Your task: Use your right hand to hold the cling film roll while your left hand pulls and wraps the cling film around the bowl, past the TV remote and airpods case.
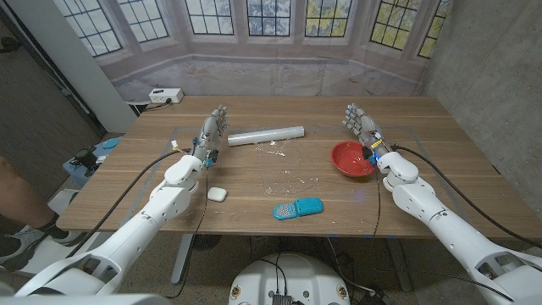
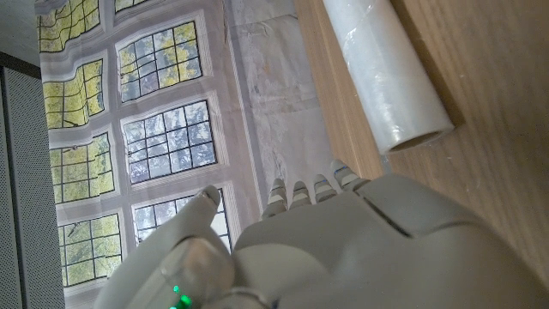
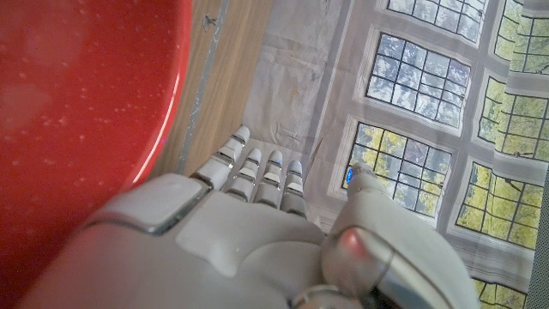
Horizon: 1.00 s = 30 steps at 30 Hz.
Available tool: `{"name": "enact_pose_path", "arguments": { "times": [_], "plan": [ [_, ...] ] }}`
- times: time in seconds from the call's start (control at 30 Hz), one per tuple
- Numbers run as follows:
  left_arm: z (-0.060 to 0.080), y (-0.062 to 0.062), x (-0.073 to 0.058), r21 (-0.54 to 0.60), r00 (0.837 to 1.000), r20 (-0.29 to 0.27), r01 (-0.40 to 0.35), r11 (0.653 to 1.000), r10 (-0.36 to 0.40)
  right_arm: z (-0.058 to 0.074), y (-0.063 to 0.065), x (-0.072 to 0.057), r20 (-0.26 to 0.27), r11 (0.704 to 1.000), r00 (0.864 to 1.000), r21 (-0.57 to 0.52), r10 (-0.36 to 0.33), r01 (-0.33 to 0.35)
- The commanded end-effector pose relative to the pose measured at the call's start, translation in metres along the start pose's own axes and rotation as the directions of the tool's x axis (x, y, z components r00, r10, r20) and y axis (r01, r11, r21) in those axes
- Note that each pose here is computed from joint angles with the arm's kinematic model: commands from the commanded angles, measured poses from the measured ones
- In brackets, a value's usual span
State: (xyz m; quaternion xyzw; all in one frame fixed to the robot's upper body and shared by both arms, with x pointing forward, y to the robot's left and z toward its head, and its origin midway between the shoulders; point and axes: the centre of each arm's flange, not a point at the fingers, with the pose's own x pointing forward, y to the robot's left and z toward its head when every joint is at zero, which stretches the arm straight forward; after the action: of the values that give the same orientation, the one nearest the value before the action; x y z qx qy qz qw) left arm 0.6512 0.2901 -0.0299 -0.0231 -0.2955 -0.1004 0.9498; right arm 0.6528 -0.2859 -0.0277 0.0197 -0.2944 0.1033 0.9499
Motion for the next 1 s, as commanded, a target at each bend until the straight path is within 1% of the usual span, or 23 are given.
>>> {"name": "enact_pose_path", "arguments": {
  "times": [0.03,0.27,0.57,0.87,1.0],
  "plan": [
    [0.001,0.002,0.001,0.002,1.000,0.006,0.010,1.000,-0.010,0.000,0.008,-0.001,0.011,1.000,1.000,-0.005,-0.002,0.002],
    [0.001,0.007,0.002,0.006,1.000,0.002,0.012,1.000,-0.012,0.007,0.012,0.002,0.017,0.999,1.000,-0.034,0.004,-0.004],
    [-0.002,0.011,0.001,0.005,1.000,-0.007,0.013,1.000,-0.013,0.018,0.020,0.005,0.012,0.996,1.000,-0.090,0.027,-0.026],
    [-0.004,0.010,0.004,0.006,1.000,-0.009,0.020,1.000,-0.020,0.034,0.029,0.011,-0.002,0.978,0.998,-0.199,0.063,-0.063],
    [-0.005,0.008,0.005,0.014,0.999,-0.018,0.041,0.999,-0.041,0.039,0.033,0.016,-0.008,0.968,0.997,-0.236,0.081,-0.080]
  ]
}}
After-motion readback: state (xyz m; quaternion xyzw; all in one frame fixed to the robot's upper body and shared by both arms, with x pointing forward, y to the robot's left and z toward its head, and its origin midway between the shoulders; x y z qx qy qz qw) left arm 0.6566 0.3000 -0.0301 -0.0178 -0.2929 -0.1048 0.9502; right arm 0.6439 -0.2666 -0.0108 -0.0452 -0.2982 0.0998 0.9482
